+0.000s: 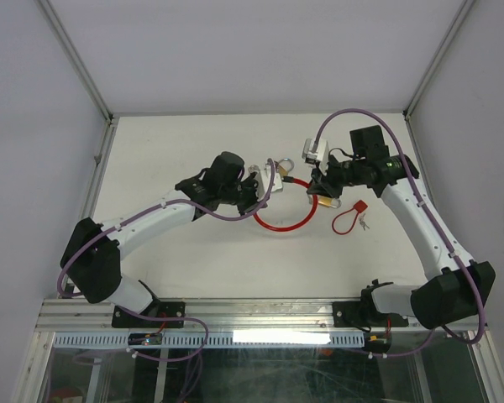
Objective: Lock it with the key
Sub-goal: Lock the lock.
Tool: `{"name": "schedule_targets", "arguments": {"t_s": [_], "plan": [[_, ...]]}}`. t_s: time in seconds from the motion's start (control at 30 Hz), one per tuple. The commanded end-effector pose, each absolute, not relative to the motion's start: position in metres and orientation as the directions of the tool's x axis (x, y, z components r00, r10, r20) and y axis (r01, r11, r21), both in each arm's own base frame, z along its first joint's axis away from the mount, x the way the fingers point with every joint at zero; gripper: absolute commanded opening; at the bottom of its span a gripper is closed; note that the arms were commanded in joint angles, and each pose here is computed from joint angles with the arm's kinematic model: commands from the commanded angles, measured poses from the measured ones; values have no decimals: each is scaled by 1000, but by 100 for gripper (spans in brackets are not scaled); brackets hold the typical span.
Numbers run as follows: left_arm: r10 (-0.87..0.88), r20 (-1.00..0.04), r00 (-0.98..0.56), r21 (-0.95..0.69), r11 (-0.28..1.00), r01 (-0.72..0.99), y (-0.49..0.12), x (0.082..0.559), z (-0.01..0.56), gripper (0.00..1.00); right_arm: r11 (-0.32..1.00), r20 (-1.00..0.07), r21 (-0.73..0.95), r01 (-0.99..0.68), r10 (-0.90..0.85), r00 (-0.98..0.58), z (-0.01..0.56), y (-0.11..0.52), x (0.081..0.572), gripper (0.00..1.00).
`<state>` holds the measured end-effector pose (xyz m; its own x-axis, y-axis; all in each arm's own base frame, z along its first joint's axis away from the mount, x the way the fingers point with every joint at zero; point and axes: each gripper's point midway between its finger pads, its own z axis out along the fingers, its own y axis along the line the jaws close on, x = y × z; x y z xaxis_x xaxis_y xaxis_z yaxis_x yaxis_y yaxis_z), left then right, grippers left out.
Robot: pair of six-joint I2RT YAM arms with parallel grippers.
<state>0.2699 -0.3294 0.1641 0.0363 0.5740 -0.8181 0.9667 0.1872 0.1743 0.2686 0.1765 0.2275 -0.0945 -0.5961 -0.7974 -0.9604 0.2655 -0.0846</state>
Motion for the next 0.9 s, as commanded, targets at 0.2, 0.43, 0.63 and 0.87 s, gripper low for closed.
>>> {"name": "schedule_targets", "arguments": {"t_s": [0.2, 0.43, 0.63, 0.87], "plan": [[572, -818, 63, 81, 6, 997, -347, 225, 152, 0, 222, -812, -415, -882, -528, 249, 298, 185, 304, 0], [527, -847, 73, 61, -40, 997, -352, 214, 156, 0, 148, -781, -489, -860, -512, 356, 302, 189, 300, 0], [514, -855, 70, 45, -62, 997, -356, 213, 158, 0, 72, -767, -523, -850, -474, 432, 301, 195, 287, 0], [484, -873, 61, 28, -75, 997, -358, 217, 166, 0, 1, -764, -528, -849, -438, 474, 303, 197, 265, 0]]}}
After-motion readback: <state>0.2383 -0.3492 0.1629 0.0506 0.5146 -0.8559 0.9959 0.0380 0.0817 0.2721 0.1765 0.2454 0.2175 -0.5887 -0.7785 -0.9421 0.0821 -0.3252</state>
